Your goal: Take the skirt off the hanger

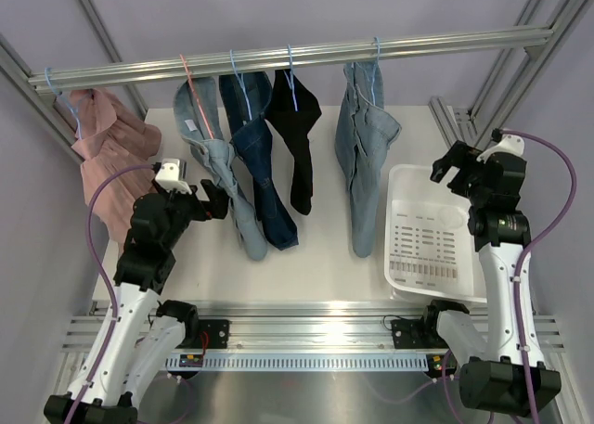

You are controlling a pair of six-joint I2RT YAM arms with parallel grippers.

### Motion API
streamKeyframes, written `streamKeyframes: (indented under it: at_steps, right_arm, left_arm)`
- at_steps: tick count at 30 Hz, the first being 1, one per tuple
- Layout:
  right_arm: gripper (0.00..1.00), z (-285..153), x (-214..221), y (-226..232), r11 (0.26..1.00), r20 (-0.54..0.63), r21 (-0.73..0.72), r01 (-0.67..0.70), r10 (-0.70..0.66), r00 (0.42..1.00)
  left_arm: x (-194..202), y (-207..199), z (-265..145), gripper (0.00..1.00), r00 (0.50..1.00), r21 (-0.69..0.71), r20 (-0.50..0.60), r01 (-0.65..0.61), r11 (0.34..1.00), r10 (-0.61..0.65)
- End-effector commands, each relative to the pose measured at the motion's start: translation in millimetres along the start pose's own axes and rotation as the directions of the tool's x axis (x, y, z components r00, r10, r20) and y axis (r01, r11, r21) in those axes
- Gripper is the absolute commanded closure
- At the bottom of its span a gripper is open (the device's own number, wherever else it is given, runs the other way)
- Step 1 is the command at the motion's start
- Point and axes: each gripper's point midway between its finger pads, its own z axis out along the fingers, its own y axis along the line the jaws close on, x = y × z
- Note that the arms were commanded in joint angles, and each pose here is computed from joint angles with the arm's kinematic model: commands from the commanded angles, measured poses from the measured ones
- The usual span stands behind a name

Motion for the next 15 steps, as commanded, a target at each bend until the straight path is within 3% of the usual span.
streamKeyframes:
  at_steps: [1,4,5,7,8,10,11,13,15]
  right_arm:
    - [0.0,-16,-29,17,0.994,0.046,-0.069,0.081,-0.078,0.996]
    - [0.01,-30,-23,41,0.937,0.038,-0.237,0.255,-0.253,0.967]
    - [0.0,-39,-15,57,0.864,0.065,-0.359,0.352,-0.353,0.933]
    - [0.0,-52,4,73,0.76,0.08,-0.496,0.42,-0.441,0.894]
    - [0.01,-63,14,87,0.642,0.135,-0.6,0.477,-0.507,0.851]
    - [0.01,-68,30,92,0.611,0.093,-0.66,0.436,-0.51,0.855]
    - [0.01,-77,35,102,0.532,0.129,-0.725,0.438,-0.519,0.845]
    - [0.0,-82,48,108,0.475,0.094,-0.795,0.376,-0.516,0.851]
    - [0.0,-72,44,114,0.521,0.024,-0.804,0.285,-0.45,0.892]
  left_arm:
    - [-44,-5,-8,0.01,0.992,-0.009,0.128,-0.015,1.0,0.016]
    - [-53,-2,-14,0.01,0.99,-0.039,0.14,0.0,0.999,0.006]
    - [-52,-1,-16,0.01,0.992,-0.051,0.125,0.007,0.999,0.0]
    - [-65,-3,-23,0.01,0.99,-0.059,0.141,0.018,0.998,-0.01]
    - [-62,-2,-26,0.01,0.993,-0.068,0.115,0.032,0.997,-0.024]
    - [-74,-6,-37,0.01,0.993,-0.069,0.113,0.048,0.996,-0.04]
    - [-78,-8,-41,0.01,0.992,-0.066,0.115,0.066,0.996,-0.058]
    - [-95,-15,-53,0.01,0.988,-0.059,0.131,0.085,0.995,-0.077]
    - [-105,-19,-56,0.01,0.986,-0.057,0.127,0.117,0.991,-0.109]
